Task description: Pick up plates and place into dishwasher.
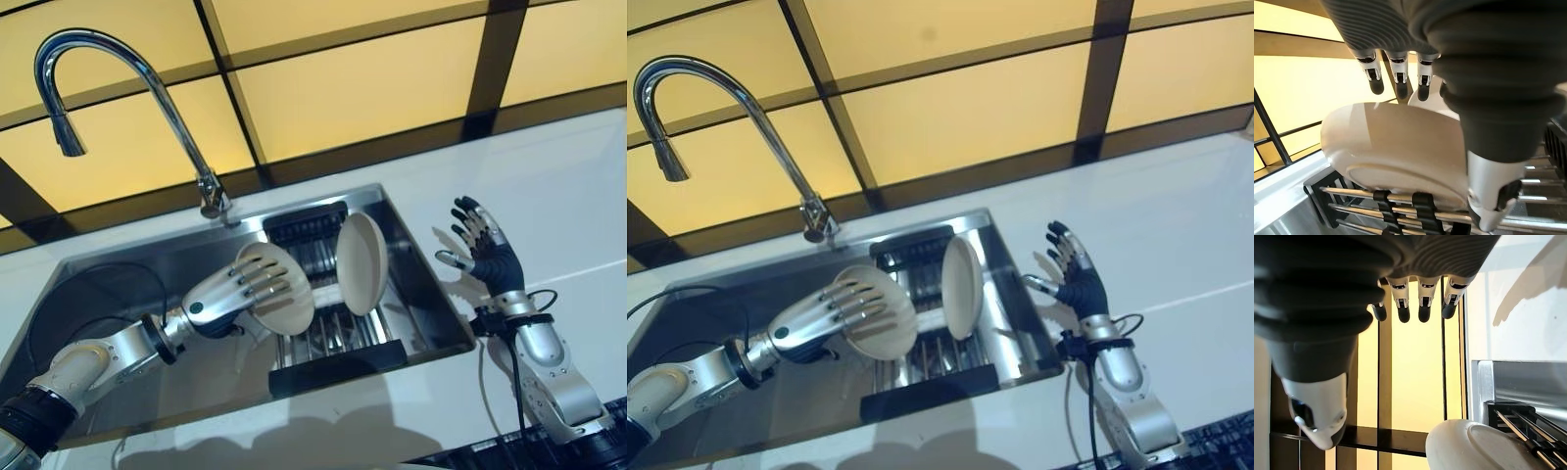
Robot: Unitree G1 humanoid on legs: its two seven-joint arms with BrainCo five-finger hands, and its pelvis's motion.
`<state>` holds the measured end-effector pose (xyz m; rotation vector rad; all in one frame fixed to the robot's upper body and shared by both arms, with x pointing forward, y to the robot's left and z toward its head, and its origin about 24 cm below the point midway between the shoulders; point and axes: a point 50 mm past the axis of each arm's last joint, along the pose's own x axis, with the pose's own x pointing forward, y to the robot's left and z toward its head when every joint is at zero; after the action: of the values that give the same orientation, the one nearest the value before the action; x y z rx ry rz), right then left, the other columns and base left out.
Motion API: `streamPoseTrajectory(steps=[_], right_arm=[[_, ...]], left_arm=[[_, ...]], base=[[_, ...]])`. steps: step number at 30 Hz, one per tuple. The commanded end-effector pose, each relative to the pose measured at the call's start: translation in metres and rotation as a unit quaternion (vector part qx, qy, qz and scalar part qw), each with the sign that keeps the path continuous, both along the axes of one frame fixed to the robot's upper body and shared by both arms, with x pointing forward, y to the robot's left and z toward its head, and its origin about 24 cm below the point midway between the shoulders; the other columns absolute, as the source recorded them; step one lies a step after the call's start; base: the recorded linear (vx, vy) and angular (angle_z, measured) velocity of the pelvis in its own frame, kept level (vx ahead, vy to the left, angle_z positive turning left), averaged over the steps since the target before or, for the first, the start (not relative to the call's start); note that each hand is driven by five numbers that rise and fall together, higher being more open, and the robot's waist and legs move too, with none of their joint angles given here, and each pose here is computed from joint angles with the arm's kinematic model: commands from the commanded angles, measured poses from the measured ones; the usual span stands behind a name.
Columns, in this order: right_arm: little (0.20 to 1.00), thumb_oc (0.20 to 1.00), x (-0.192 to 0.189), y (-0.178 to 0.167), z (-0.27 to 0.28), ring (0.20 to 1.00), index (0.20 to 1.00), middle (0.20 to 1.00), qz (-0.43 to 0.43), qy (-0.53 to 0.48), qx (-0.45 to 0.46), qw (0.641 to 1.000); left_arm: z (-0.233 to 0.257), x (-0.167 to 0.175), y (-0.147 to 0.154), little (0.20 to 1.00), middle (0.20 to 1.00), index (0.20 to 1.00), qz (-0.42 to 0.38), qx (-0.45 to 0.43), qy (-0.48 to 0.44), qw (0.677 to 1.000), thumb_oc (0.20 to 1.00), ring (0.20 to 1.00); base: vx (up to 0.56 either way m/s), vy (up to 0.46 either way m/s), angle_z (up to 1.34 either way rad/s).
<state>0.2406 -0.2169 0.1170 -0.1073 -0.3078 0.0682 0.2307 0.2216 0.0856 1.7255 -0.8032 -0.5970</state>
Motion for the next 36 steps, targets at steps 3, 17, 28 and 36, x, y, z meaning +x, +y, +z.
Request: streamPoseTrajectory(steps=[3, 17, 28, 36], right_arm=[[1.0, 1.0, -0.008, 0.007, 0.006, 1.0, 1.0, 1.0, 0.023, -0.03, 0.028, 0.999], [1.0, 1.0, -0.011, 0.011, 0.003, 1.0, 1.0, 1.0, 0.04, -0.029, 0.032, 0.998], [1.0, 1.0, -0.012, 0.013, 0.001, 1.0, 1.0, 1.0, 0.039, -0.028, 0.033, 0.998], [1.0, 1.0, -0.013, 0.01, 0.002, 1.0, 1.0, 1.0, 0.028, -0.038, 0.036, 0.998]], left_arm=[[0.021, 0.014, 0.002, 0.2, 0.2, 0.2, 0.02, -0.003, -0.048, 0.999, 0.2, 0.2], [0.015, 0.012, 0.004, 0.2, 0.2, 0.2, 0.032, -0.009, -0.035, 0.999, 0.2, 0.2], [0.026, 0.013, 0.009, 0.2, 0.2, 0.2, 0.047, -0.032, -0.068, 0.996, 0.2, 0.2], [0.038, 0.01, 0.029, 0.2, 0.2, 0.2, 0.099, -0.096, -0.114, 0.984, 0.2, 0.2]], base=[[0.01, -0.005, -0.01], [0.02, -0.009, -0.02], [0.0, 0.0, 0.0], [-0.02, -0.007, 0.0]])
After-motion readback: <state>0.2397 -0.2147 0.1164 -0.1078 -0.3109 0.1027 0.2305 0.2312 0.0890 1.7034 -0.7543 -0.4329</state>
